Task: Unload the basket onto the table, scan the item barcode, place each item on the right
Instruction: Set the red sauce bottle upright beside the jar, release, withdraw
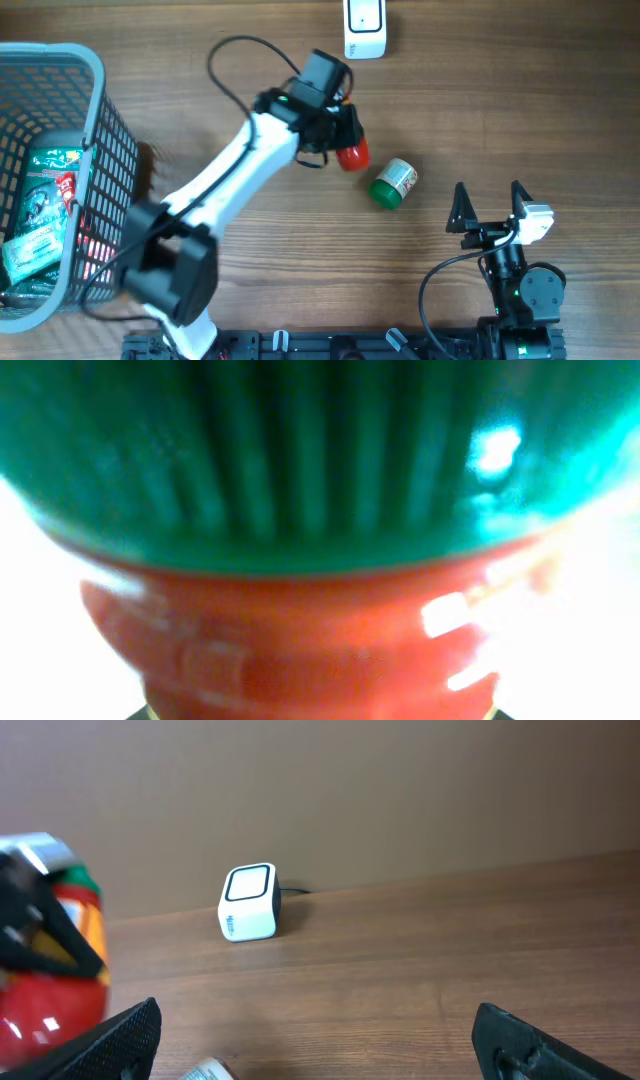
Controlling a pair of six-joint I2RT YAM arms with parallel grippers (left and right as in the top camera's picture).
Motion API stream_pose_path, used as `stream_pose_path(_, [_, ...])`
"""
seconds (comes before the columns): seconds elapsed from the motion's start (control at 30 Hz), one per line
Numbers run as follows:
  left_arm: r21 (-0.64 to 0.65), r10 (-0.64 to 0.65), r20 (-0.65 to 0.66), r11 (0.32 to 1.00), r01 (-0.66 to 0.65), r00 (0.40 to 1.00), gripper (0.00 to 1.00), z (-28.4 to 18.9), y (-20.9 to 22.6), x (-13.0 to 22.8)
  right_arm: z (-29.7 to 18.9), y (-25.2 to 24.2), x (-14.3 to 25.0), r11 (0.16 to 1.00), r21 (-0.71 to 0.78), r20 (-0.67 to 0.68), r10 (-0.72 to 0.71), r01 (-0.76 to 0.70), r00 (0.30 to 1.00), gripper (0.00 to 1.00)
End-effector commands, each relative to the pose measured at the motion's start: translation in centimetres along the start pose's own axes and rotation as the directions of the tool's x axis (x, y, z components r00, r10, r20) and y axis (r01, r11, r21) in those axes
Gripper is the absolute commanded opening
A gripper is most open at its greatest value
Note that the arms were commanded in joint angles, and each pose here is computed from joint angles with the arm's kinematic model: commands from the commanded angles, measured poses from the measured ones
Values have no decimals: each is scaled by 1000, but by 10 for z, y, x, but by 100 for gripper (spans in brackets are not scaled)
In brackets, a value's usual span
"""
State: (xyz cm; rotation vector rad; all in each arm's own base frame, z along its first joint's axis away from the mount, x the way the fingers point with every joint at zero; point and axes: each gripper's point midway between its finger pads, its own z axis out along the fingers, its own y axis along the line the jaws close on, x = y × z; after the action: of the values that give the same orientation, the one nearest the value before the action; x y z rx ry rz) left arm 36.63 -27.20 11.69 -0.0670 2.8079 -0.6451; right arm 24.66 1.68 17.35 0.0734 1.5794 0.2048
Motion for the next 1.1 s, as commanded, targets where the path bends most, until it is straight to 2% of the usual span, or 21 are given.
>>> stream_pose_path(0.0, [-78, -4, -37, 997, 1, 999, 34, 32, 8, 12, 0, 4, -1, 1000, -22, 5, -18, 18, 1000, 100])
stream_pose_path(0.17, [-139, 4, -113, 990, -20, 994, 36, 63, 18, 35, 0, 4, -1, 1000, -22, 5, -18, 18, 1000, 100])
stream_pose_path(0.3, [-142, 34, -142, 988, -54, 989, 53, 72, 10, 50, 0, 4, -1, 1000, -22, 5, -18, 18, 1000, 100])
stream_pose_path(0.43, [-143, 51, -161, 987, -75, 986, 62, 73, 5, 60, 0, 4, -1, 1000, -22, 5, -18, 18, 1000, 100])
stream_pose_path(0.6, [-150, 55, -174, 985, -81, 983, 80, 73, 5, 64, 0, 4, -1, 1000, -22, 5, -18, 18, 1000, 100])
stream_pose_path(0.63, [-149, 55, -173, 986, -81, 983, 84, 73, 5, 64, 0, 4, -1, 1000, -22, 5, -18, 18, 1000, 100])
stream_pose_path(0.67, [-147, 55, -171, 986, -81, 984, 97, 73, 4, 64, 0, 4, -1, 1000, -22, 5, -18, 18, 1000, 100])
stream_pose_path(0.77, [-139, 59, -161, 987, -82, 985, 100, 67, 1, 62, 0, 4, -1, 1000, -22, 5, -18, 18, 1000, 100])
stream_pose_path(0.83, [-110, 69, -125, 990, -83, 990, 100, 51, -9, 54, 0, 4, -1, 1000, -22, 5, -18, 18, 1000, 100])
stream_pose_path(0.9, [-80, 78, -35, 994, -81, 996, 100, 20, -19, 32, 0, 4, -1, 1000, -22, 5, -18, 18, 1000, 100])
stream_pose_path(1.0, [-73, 64, 143, 996, -54, 988, 100, -36, -20, -6, 0, 4, -1, 1000, -22, 5, -18, 18, 1000, 100])
stream_pose_path(1.07, [-89, 39, 296, 996, -14, 954, 100, -86, -10, -34, 0, 4, -1, 1000, -22, 5, -18, 18, 1000, 100])
